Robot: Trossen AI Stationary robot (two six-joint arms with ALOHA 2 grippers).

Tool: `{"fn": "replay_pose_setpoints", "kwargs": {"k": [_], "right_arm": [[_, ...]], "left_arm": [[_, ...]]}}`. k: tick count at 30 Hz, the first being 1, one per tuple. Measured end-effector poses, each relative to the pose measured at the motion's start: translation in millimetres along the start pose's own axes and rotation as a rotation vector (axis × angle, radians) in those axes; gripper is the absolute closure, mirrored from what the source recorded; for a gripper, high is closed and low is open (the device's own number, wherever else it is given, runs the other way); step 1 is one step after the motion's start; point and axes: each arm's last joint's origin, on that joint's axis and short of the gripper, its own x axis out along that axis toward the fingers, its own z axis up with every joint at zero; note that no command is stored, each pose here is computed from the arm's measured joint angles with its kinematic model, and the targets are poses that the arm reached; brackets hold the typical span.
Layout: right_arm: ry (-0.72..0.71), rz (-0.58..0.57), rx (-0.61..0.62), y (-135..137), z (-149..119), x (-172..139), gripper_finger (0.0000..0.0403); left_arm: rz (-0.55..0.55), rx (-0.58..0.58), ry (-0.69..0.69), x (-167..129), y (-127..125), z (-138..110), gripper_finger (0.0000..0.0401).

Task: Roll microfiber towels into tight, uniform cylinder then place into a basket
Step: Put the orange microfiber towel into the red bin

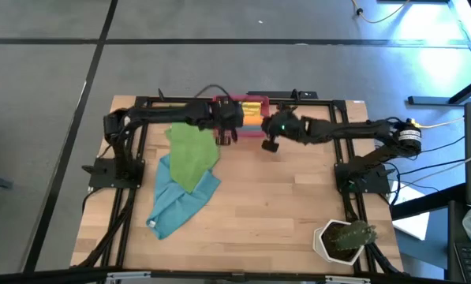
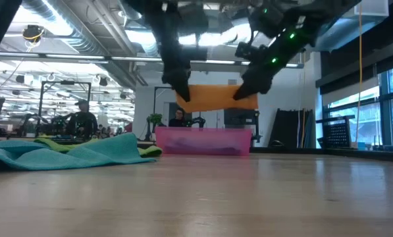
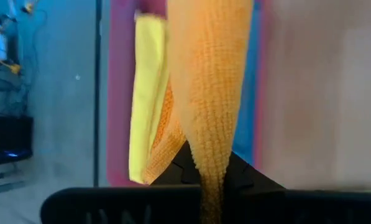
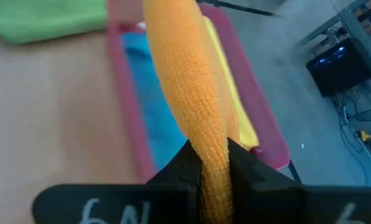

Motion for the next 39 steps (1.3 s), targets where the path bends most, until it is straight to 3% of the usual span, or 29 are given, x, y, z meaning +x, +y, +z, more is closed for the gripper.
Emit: {"fn": "replay_pose_setpoints", "kwargs": {"k": [8,14,20,26,30,39], "right_arm": [[-0.029,0.052,0.037,-37.8,-26.0,55.9,0.0368],[-0.008,0.104,0.045,-47.5,-47.9,89.4,0.0368],[0.036,0.133,0.063,-53.2,-52.2,115.0,0.0368],[0.115,0.256,0.071,-52.6,-48.4,134.5,0.0368],[0.141,0.274,0.071,-54.2,-44.1,138.6,0.0361],[0.162,0.260,0.051,-60.0,-32.4,132.5,0.0274]], "left_arm": [[-0.053,-0.055,-0.022,40.5,46.2,-21.7,0.0401],[-0.133,-0.075,-0.014,72.3,58.8,-36.5,0.0401],[-0.180,-0.061,0.033,109.0,59.8,-49.6,0.0401],[-0.206,-0.057,0.087,114.9,57.7,-56.5,0.0401],[-0.219,-0.053,0.103,114.5,56.5,-58.1,0.0386],[-0.254,-0.036,0.139,109.2,56.1,-59.2,0.0306]]}}
